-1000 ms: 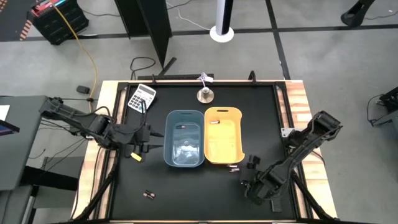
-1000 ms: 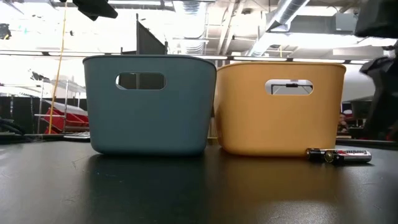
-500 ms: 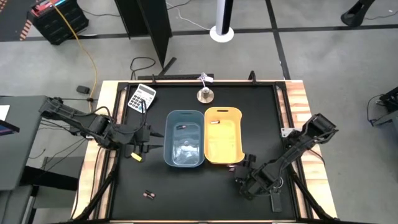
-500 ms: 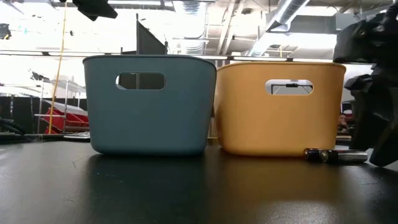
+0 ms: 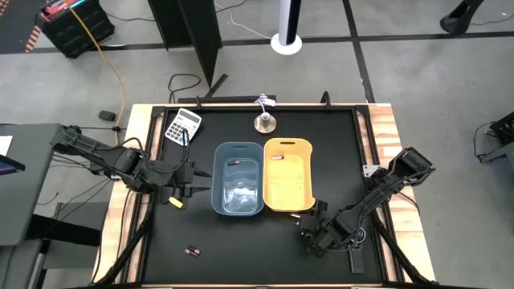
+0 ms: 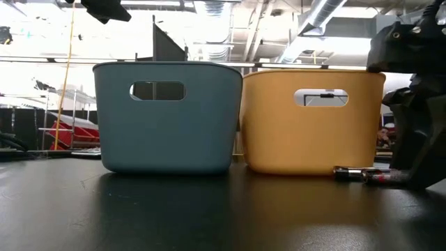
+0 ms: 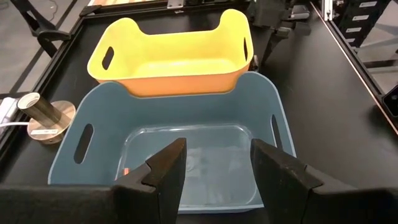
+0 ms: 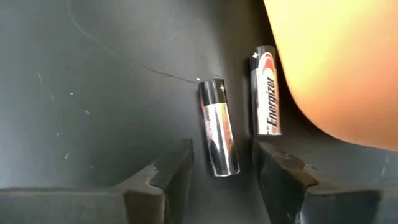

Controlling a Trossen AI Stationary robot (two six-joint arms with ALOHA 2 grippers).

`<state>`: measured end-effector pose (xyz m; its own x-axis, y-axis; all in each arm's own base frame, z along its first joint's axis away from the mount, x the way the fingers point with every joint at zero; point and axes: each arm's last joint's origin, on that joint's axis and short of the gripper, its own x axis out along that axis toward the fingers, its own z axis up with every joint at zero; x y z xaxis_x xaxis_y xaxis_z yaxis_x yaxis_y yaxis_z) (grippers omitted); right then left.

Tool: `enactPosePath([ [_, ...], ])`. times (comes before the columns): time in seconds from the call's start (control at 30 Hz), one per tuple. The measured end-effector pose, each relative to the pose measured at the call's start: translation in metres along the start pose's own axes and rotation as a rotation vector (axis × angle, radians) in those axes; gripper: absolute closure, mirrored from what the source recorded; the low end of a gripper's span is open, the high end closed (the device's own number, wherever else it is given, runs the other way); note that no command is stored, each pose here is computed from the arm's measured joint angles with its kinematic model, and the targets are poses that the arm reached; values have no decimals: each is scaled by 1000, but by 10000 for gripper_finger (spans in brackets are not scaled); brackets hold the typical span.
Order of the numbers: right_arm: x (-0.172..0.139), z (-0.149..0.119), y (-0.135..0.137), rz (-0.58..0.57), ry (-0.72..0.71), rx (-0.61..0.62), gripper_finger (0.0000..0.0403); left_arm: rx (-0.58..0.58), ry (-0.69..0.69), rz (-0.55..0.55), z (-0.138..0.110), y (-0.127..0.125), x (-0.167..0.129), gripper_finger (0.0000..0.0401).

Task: Sort batteries
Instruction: Put the silver battery into the yellow bin

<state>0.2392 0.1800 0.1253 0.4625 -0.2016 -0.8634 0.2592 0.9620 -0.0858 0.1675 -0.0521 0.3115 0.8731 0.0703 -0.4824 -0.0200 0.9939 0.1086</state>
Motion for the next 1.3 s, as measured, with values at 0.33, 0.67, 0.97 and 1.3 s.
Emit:
enactPosePath([
  [0.33, 5, -1, 2, 5, 8, -11, 294, 8, 14, 1, -2, 0, 0, 228],
  [0.67, 0, -9, 10, 27, -5, -65, 381, 18, 20, 2, -2, 0, 0, 228],
  [0.97, -6, -6, 16, 30, 5, -97, 381, 20, 49, 4, -5, 0, 0, 228],
  [1.3, -20, 8, 33, 113, -18, -173, 381, -33, 163, -25, -17, -1, -1, 228],
])
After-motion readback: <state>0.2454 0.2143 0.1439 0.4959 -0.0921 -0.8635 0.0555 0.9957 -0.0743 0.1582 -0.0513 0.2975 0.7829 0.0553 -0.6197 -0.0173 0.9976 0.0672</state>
